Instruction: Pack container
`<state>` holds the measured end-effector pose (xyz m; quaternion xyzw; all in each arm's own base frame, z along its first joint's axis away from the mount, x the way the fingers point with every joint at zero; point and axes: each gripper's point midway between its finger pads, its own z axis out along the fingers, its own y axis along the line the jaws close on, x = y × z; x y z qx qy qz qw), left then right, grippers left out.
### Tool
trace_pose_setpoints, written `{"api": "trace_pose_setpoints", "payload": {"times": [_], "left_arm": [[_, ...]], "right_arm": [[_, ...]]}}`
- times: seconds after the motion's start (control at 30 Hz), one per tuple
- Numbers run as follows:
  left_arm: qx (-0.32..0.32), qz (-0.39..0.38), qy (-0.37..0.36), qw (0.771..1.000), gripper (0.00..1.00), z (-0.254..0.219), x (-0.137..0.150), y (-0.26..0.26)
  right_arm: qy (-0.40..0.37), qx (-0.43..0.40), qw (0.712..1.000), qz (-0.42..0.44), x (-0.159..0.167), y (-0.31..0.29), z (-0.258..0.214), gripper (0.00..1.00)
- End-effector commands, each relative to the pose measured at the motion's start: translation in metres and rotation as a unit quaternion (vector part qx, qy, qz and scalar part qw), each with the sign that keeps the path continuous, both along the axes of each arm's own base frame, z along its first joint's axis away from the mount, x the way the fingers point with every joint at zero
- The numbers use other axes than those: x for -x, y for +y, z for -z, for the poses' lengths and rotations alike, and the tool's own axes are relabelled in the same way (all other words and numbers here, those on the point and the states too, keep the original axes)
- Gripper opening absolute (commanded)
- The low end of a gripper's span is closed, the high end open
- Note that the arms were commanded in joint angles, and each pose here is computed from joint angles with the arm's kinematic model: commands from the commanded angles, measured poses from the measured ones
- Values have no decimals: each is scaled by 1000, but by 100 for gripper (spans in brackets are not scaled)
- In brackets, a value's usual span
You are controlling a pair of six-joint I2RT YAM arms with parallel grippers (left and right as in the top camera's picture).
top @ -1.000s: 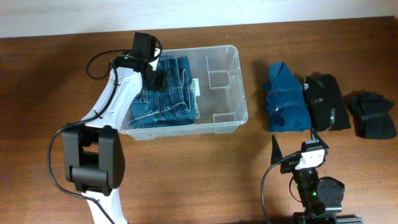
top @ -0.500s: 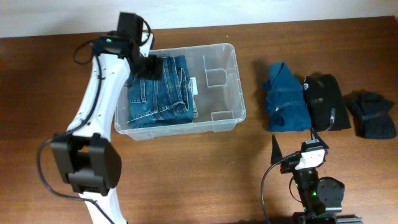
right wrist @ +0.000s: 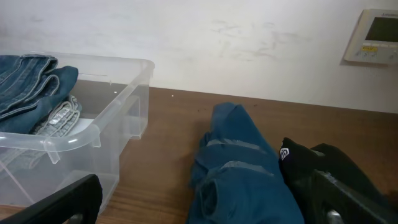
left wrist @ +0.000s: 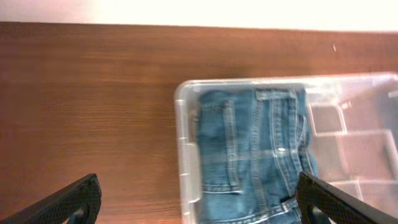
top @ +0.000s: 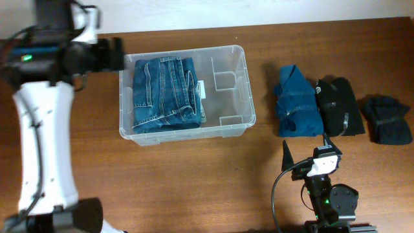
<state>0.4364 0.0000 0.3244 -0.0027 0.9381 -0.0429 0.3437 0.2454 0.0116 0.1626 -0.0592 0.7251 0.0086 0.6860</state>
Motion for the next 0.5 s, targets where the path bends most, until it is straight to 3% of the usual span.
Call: {"api": "trace_pose_setpoints", "payload": {"times": [0.0, 0.17, 0.3, 0.47], "left_arm": [[19, -34, -52, 998, 99, -44, 25, 30], [14, -93, -69, 993, 99, -57, 41, 77], [12, -114, -69, 991, 99, -57, 44, 93], [12, -119, -69, 990, 99, -57, 45, 97]], "right_arm": [[2, -3, 1000, 23, -1, -8, 3, 98], [-24, -32, 999, 33, -1, -12, -13, 98], [-7, -53, 994, 92, 2, -31, -20, 98], [31, -53, 994, 95, -1, -32, -50, 98]]}}
